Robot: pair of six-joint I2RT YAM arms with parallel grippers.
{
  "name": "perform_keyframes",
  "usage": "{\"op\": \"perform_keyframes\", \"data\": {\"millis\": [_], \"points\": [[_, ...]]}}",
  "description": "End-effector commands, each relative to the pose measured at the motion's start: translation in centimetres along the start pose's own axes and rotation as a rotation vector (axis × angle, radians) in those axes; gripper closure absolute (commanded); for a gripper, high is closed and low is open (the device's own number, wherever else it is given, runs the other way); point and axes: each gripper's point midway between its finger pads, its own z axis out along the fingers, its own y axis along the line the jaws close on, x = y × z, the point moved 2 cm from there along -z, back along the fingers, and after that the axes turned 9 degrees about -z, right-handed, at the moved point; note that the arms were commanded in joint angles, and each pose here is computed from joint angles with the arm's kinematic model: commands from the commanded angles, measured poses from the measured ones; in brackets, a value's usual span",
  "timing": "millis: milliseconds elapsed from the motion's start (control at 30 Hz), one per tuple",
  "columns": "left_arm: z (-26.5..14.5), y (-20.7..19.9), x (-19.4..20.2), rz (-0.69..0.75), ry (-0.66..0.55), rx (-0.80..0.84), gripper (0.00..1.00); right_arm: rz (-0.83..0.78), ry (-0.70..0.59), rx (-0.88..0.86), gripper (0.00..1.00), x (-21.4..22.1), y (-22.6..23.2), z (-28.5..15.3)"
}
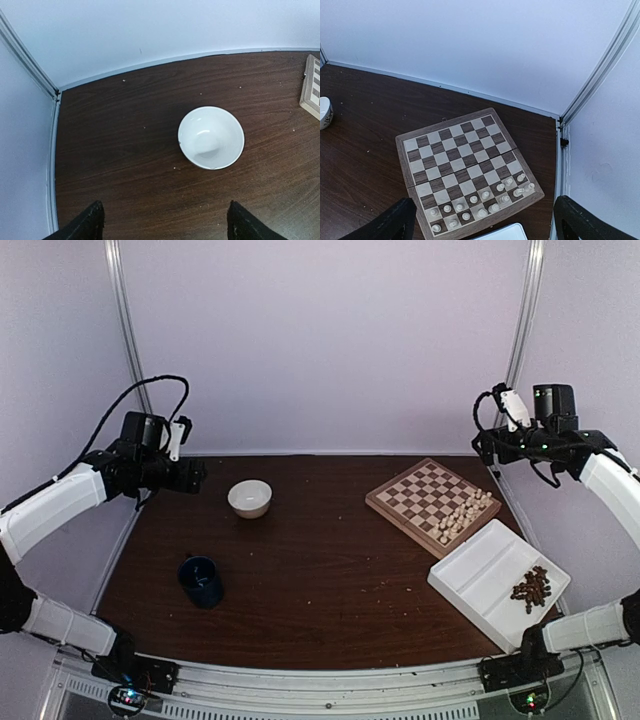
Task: Set up the chess pieces on the board
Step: Move the chessboard to the center of the board.
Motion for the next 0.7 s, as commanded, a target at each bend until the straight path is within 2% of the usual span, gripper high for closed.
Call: {"op": "perform_keyframes", "data": {"millis": [0, 167, 300, 400, 600, 667], "points": [[1.1, 0.9, -0.1, -0.066, -0.029, 0.064, 0.17, 0.033, 0.011, 0.049, 0.01, 1.2, -1.4, 1.4], [1.7, 1.1, 0.7, -0.083, 0.026, 0.084, 0.28, -0.006, 0.054, 0.015, 0.01, 2.5, -1.6, 3.0], [1.7, -1.0, 0.4, -0.074, 0.051, 0.13, 0.32, -0.011, 0.094, 0.045, 0.02, 3.3, -2.7, 4.7], [2.1, -3.9, 0.0, -0.077, 0.07, 0.196, 0.32, 0.007, 0.136, 0.056, 0.06, 4.2, -3.3, 6.5], [3.8, -12.2, -0.4, -0.03, 0.142, 0.353, 0.3, 0.072, 0.252, 0.029, 0.26, 6.2, -4.4, 11.2], [4.7, -15.4, -0.1, -0.013, 0.174, 0.41, 0.28, 0.106, 0.279, 0.021, 0.3, 6.5, -5.1, 12.8]]}}
